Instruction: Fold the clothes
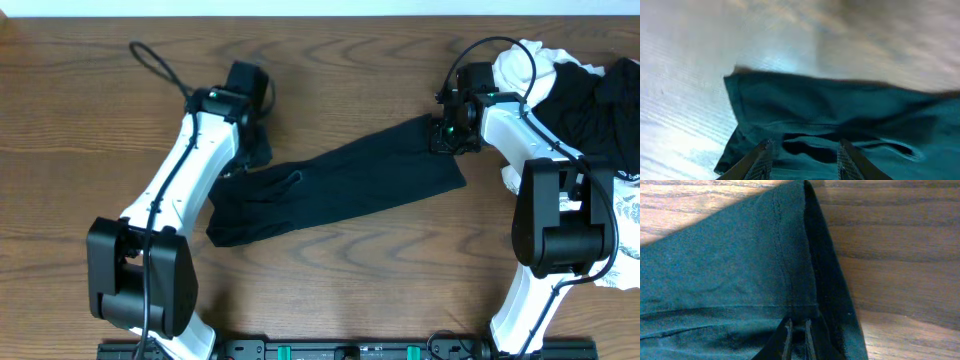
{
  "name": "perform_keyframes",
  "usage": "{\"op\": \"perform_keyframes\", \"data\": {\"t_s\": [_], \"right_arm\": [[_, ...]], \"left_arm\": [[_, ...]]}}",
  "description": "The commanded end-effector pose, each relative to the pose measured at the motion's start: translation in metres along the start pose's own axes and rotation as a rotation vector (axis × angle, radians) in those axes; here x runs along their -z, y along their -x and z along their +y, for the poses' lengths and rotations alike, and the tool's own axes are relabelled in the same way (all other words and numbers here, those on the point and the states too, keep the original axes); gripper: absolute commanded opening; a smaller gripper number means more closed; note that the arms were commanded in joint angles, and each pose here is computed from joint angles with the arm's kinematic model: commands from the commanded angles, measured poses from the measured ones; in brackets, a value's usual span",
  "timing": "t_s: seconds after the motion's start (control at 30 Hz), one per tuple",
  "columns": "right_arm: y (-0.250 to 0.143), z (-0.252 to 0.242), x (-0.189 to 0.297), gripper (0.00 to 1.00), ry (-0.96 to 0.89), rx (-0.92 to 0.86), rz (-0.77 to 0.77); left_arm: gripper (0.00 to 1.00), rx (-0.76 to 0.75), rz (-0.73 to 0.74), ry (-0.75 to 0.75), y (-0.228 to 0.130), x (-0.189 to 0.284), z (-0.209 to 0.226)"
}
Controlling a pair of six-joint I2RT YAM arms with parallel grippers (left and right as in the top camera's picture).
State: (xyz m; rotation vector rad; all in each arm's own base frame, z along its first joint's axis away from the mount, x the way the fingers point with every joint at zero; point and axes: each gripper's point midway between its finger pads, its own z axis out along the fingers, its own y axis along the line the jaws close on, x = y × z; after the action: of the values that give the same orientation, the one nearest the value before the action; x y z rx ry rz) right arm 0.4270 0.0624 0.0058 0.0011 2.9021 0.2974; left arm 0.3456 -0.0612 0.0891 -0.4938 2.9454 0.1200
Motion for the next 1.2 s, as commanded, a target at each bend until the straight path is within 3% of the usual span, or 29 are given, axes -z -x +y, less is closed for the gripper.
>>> {"op": "perform_keyframes", "data": {"t_s": [0.0,0.23,0.57,0.93,1.17], "right_arm": [[-0.002,0.000,0.001,0.10,-0.005,-0.007,0.004],[-0.003,0.000,0.001,0.10,-0.005,-0.007,0.006],[-0.007,0.000,0.001,0.09,-0.006,-0.011,0.022],[-0.008,0.001,0.001,0.09,0.001,-0.035,0.026],[-0.001,0.002,0.002,0.14,0.007,-0.088,0.003]], "left_arm": [[0.43,0.064,0.080,0.033,-0.021,-0.026,0.013],[0.44,0.059,0.165,0.035,-0.054,-0.054,0.020],[0.47,0.064,0.121,0.006,-0.065,-0.093,0.021],[0.47,-0.064,-0.132,-0.126,-0.003,-0.097,-0.013],[0.48,-0.017,-0.265,-0.074,0.035,-0.094,0.008]]}}
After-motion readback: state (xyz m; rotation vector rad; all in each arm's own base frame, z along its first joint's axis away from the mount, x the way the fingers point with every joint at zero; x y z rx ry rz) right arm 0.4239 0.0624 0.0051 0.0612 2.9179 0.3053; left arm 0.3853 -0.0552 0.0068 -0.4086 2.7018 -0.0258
